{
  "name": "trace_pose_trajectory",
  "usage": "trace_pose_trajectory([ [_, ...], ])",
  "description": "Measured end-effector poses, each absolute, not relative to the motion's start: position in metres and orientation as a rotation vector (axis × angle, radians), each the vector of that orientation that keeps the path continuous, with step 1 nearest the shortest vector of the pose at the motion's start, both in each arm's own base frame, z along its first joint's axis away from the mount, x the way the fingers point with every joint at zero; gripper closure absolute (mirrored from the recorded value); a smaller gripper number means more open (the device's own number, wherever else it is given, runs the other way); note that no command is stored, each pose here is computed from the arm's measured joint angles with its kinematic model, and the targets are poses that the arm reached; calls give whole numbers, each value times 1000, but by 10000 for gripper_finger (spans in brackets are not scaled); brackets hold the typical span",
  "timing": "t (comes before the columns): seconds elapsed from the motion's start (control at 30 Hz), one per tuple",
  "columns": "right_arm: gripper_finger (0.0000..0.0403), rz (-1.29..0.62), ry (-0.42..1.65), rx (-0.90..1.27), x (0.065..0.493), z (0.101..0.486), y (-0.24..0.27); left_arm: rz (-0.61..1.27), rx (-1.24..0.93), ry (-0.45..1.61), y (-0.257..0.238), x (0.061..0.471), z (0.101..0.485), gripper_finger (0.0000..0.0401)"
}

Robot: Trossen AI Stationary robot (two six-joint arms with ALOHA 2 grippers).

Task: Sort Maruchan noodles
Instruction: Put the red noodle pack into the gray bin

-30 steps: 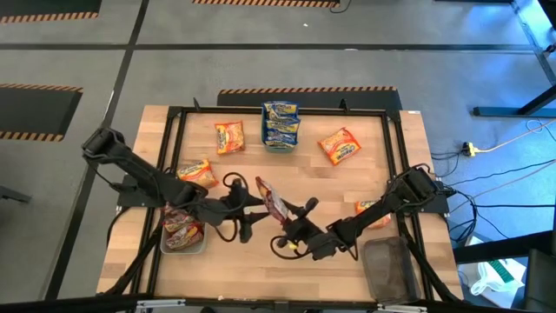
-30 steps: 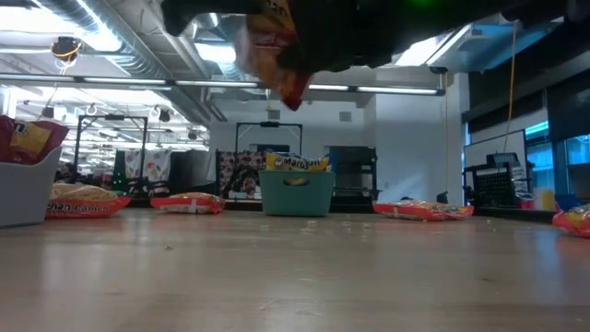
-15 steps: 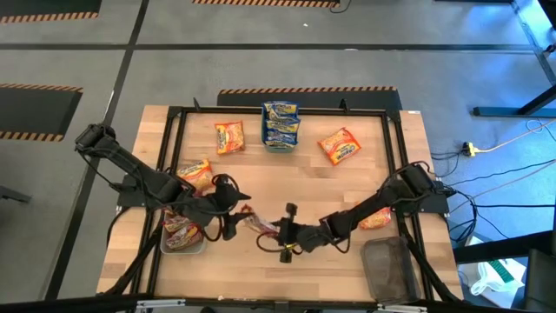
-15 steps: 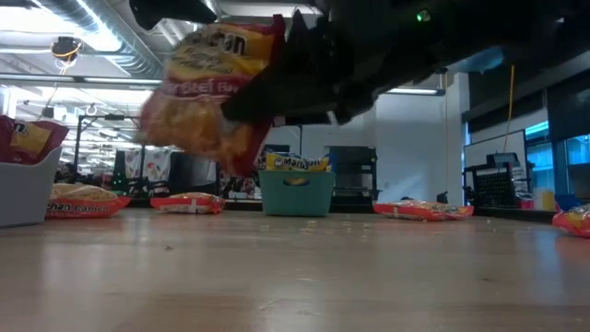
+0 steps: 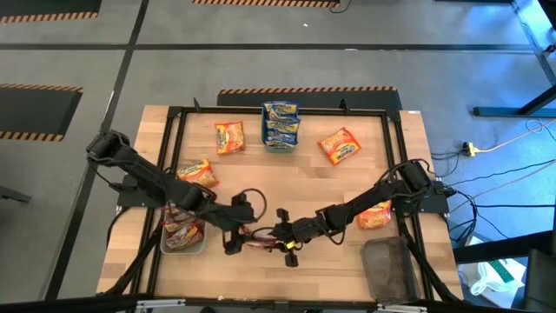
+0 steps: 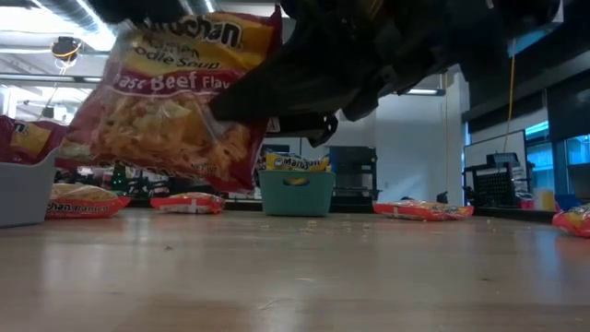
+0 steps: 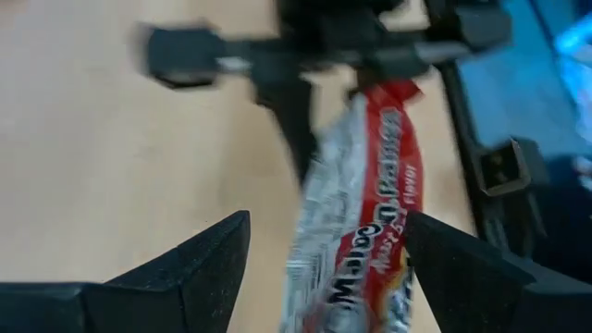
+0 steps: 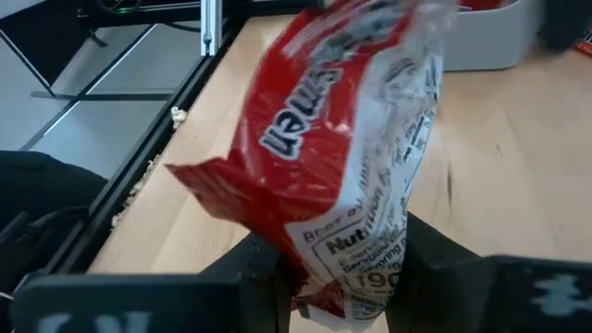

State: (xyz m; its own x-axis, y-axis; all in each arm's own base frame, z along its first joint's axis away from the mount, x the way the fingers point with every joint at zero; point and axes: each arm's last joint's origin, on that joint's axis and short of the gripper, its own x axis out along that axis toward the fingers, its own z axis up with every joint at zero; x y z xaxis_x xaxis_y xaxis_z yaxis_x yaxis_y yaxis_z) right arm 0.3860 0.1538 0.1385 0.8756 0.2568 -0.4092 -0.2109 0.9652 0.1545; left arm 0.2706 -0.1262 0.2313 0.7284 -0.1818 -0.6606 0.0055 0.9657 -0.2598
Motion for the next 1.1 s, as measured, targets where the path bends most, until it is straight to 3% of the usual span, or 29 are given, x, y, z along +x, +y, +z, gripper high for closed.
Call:
trace_pose_trajectory([
  [0.27, 309, 245, 442, 108, 386, 138, 153, -232, -300, 833, -128, 283, 213, 121],
  [0.47, 309, 223, 472, 122, 387, 136, 148, -272, -330, 804, -123, 279, 226, 121],
  [1.1, 309, 239, 473, 232, 391, 137, 140, -151, -237, 873, -126, 289, 196, 129],
])
